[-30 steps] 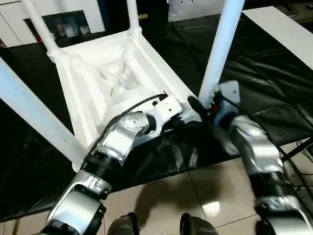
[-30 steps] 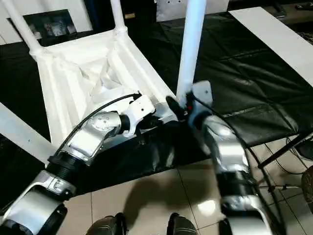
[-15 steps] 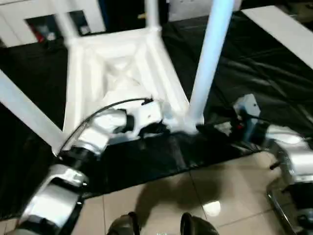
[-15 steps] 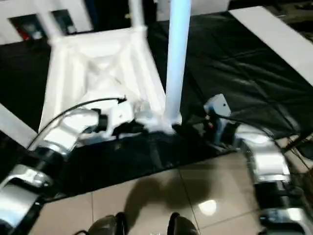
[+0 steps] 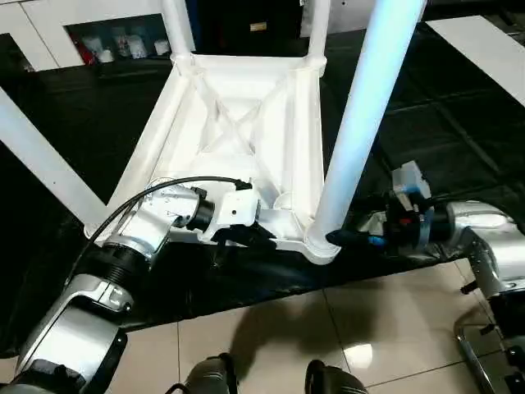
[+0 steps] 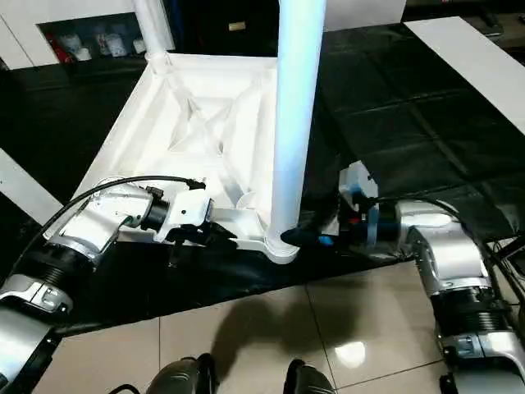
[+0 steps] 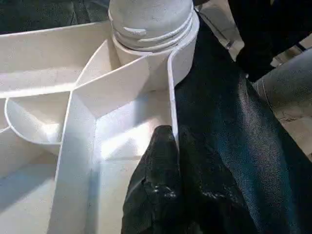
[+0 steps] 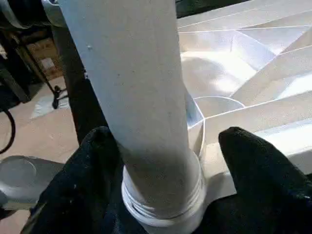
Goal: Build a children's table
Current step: Rotate leg to tighten
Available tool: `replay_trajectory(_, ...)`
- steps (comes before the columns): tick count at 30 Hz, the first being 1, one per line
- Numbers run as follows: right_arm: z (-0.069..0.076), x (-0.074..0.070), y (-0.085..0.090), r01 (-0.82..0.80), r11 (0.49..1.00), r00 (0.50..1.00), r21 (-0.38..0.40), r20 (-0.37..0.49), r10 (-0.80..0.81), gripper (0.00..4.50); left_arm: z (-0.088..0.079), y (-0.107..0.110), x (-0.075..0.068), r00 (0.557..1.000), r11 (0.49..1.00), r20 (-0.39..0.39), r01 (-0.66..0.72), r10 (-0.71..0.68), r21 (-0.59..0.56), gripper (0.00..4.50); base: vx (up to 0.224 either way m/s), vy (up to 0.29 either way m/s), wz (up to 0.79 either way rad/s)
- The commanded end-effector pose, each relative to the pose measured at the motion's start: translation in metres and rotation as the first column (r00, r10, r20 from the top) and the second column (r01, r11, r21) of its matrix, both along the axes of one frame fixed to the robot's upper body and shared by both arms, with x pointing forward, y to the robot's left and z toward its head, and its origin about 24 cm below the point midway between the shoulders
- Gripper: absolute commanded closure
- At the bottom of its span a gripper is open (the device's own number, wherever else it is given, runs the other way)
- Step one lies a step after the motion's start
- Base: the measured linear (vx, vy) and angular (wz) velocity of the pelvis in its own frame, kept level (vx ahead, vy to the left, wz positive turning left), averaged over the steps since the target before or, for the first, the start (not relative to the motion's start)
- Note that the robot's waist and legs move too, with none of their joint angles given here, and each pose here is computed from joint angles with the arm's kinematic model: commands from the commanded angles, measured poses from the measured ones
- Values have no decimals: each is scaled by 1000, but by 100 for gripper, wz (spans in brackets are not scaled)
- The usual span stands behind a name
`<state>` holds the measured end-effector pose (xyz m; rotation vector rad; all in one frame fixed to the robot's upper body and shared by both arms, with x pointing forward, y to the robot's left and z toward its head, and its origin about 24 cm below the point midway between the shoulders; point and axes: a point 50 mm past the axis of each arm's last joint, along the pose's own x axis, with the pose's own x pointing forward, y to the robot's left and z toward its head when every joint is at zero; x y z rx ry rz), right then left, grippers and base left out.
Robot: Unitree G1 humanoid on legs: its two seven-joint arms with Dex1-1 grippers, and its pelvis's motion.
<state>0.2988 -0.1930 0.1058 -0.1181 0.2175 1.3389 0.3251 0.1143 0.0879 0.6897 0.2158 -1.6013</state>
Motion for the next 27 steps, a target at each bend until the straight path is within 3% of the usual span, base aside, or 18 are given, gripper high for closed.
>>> replay_trajectory(1,3,1,2,-27,1000,1000,11,0,27,125,-14,-4,-9,995,993,-51,87,-84,79,450,0,0,0)
replay_trajectory(8,2,3,7,-40,999,999,25,-2,40,192,-15,-3,-9,995,993,-56,88,-84,78,450,0,0,0)
replay_trajectory(18,-4,4,18,-62,997,998,42,-30,63,252,-16,-4,-8,995,994,-57,80,-76,75,450,0,0,0)
replay_trajectory(21,-3,2,23,-50,997,997,65,-47,53,254,-15,-2,-6,997,998,-69,29,-25,50,450,0,0,0)
replay_trajectory(27,-15,10,42,135,991,989,5,-54,-135,254,-13,-8,10,968,970,-61,-243,242,-10,450,0,0,0)
